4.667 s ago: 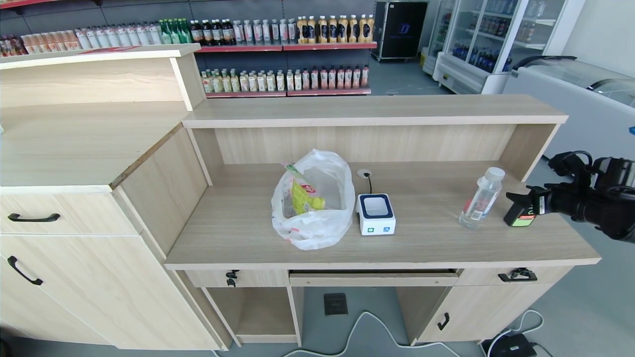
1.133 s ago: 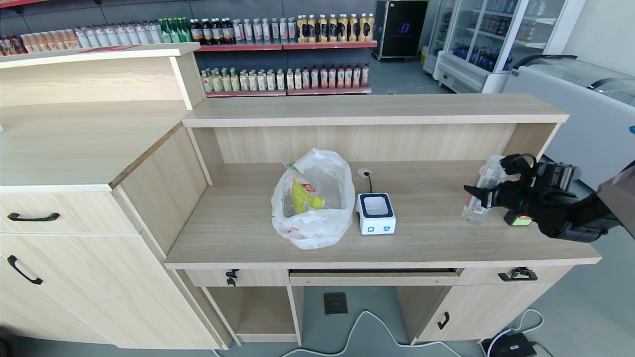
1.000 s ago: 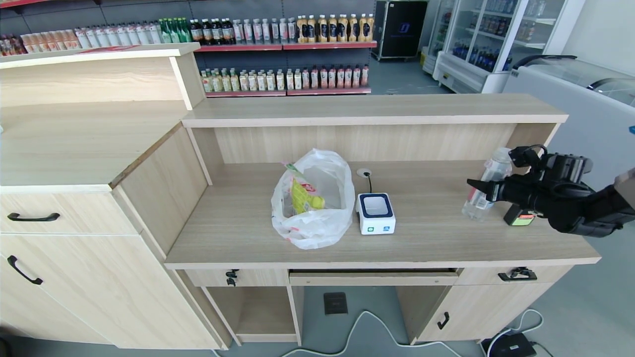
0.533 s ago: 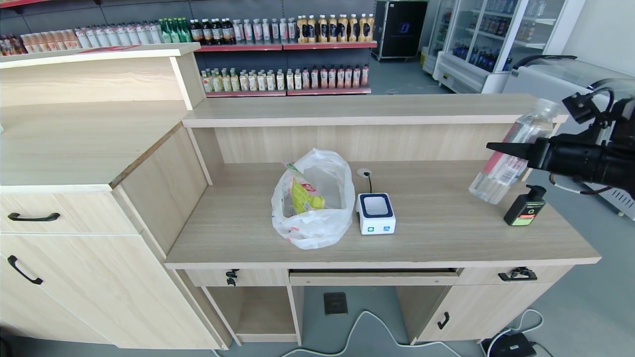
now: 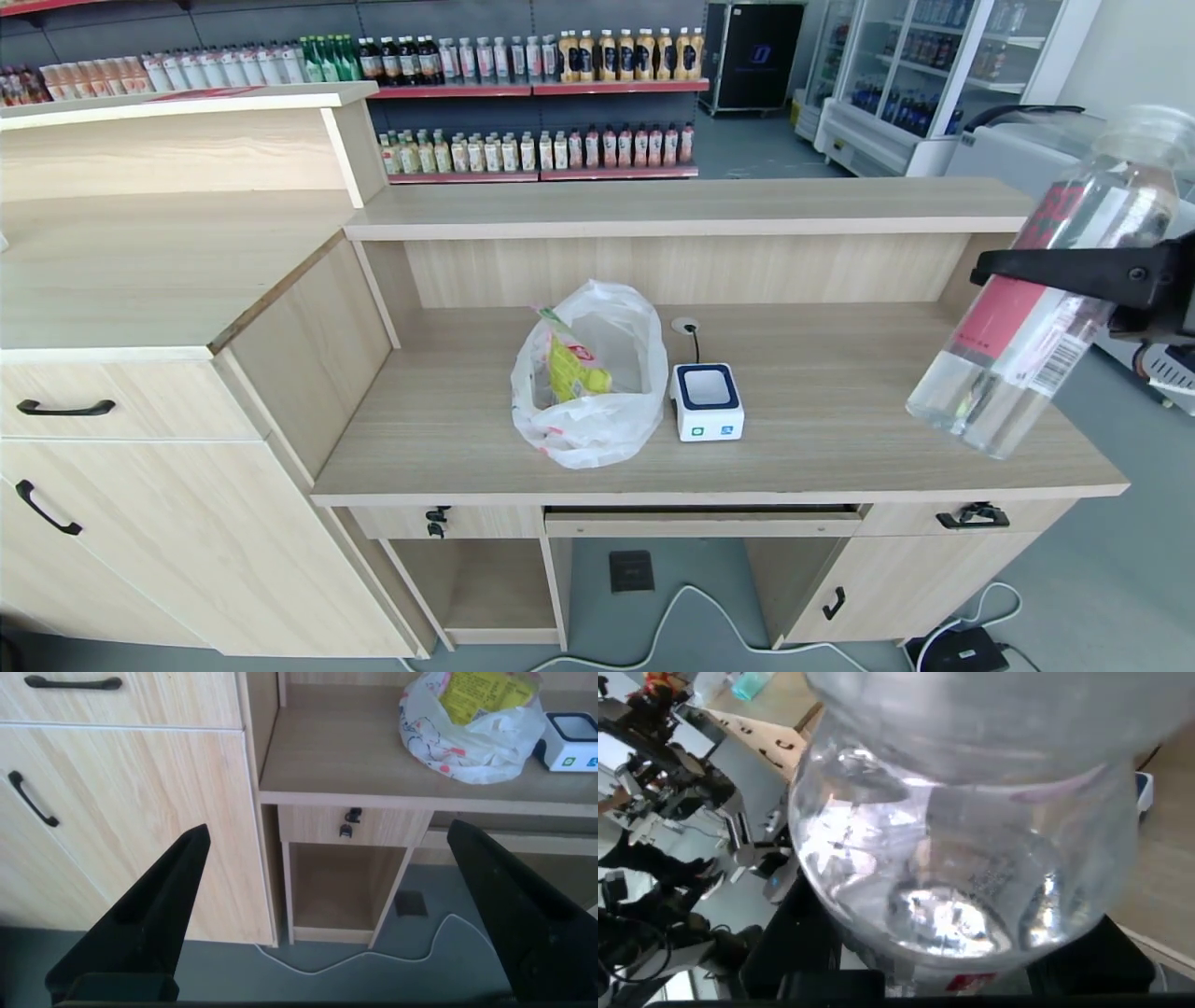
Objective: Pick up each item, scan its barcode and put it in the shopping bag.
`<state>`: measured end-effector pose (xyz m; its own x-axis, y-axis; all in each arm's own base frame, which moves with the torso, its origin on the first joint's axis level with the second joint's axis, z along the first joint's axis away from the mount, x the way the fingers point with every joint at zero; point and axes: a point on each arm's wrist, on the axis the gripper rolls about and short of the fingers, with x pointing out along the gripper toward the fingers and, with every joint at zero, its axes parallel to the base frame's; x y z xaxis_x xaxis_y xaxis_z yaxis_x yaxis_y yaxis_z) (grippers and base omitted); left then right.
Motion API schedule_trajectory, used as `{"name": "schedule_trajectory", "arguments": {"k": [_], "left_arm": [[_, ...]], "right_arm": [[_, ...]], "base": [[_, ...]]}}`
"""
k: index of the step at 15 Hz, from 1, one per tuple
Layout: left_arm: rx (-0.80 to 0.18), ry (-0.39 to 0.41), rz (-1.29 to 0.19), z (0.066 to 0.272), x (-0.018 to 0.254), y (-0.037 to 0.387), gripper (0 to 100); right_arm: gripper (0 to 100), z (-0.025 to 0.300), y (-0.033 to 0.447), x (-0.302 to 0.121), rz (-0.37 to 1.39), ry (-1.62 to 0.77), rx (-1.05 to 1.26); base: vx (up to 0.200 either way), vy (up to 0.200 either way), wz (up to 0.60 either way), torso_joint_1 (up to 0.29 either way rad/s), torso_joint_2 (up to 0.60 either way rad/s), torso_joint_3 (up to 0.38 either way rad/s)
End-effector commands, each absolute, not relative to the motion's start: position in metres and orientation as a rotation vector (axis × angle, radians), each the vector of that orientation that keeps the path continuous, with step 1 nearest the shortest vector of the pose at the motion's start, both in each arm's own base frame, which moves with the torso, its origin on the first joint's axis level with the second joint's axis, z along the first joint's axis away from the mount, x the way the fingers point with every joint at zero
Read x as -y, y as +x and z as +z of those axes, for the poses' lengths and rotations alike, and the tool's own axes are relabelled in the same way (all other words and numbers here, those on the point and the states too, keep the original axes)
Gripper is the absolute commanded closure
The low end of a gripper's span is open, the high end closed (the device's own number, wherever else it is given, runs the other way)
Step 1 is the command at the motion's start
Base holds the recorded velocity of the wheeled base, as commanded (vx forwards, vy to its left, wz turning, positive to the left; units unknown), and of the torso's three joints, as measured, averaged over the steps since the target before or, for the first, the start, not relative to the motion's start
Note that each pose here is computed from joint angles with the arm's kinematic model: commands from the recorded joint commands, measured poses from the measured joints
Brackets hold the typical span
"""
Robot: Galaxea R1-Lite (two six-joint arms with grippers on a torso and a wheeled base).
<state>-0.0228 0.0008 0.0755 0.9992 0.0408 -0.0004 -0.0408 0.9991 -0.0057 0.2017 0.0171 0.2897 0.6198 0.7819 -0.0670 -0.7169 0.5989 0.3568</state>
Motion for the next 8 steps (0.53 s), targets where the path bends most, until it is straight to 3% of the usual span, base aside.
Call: {"name": "schedule_trajectory", "arguments": {"k": [1, 8], "left_arm": [[0.0, -0.006, 0.04, 0.075, -0.001, -0.023, 0], [0.0, -0.006, 0.041, 0.075, -0.001, -0.023, 0]], "right_arm": [[100, 0.306, 0.167, -0.032, 0.974, 0.298, -0.17], [100, 0.301, 0.127, -0.054, 1.155, 0.294, -0.208]], "base": [[0.0, 0.0, 0.0, 0.0, 0.0, 0.0], [0.0, 0.0, 0.0, 0.0, 0.0, 0.0]]}}
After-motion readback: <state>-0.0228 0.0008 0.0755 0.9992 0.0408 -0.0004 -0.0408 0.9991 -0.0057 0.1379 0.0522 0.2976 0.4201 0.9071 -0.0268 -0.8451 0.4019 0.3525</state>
